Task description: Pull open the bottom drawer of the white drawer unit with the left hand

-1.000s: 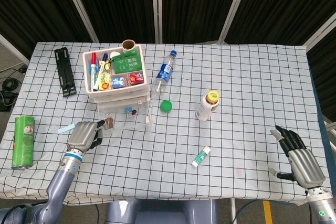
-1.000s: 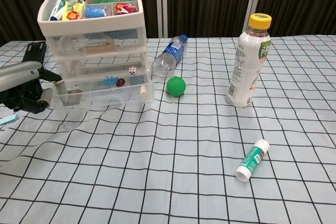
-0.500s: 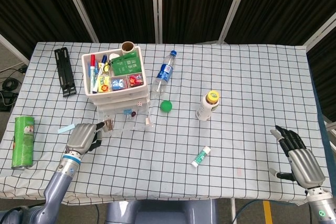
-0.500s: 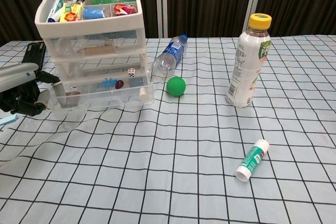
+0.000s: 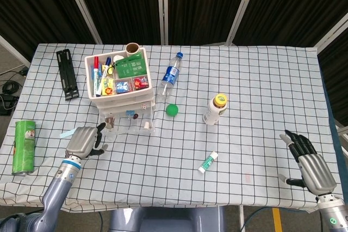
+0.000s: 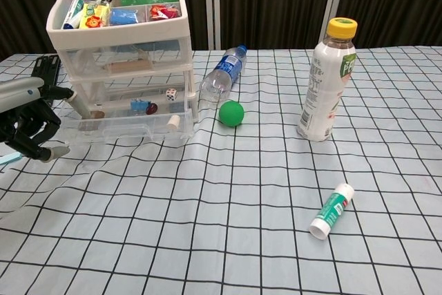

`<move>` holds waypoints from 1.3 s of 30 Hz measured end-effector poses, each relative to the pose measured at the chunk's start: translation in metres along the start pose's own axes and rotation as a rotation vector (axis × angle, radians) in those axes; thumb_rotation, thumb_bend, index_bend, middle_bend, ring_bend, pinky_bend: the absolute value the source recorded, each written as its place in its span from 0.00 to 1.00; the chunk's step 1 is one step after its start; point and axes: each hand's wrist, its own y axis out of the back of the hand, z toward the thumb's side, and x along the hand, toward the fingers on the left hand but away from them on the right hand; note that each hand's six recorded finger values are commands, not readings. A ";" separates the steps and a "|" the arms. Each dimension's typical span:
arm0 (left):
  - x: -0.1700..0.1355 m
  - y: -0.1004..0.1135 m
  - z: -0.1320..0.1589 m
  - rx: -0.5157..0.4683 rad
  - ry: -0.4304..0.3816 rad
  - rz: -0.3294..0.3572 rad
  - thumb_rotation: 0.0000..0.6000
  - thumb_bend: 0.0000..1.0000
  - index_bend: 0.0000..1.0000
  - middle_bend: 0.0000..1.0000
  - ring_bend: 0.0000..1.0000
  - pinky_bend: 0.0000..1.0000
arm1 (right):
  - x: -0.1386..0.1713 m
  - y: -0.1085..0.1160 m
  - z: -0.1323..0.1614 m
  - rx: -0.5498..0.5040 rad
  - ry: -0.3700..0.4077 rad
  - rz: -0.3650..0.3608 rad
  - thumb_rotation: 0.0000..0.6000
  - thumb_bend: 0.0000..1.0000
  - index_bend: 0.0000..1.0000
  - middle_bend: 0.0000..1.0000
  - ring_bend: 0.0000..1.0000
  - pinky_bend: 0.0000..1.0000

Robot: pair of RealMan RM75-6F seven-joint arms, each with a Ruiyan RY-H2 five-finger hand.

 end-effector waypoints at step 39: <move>-0.013 0.008 -0.006 0.055 0.028 -0.137 1.00 0.34 0.35 0.78 0.81 0.72 | 0.002 0.000 0.002 0.005 0.008 -0.003 1.00 0.02 0.00 0.00 0.00 0.00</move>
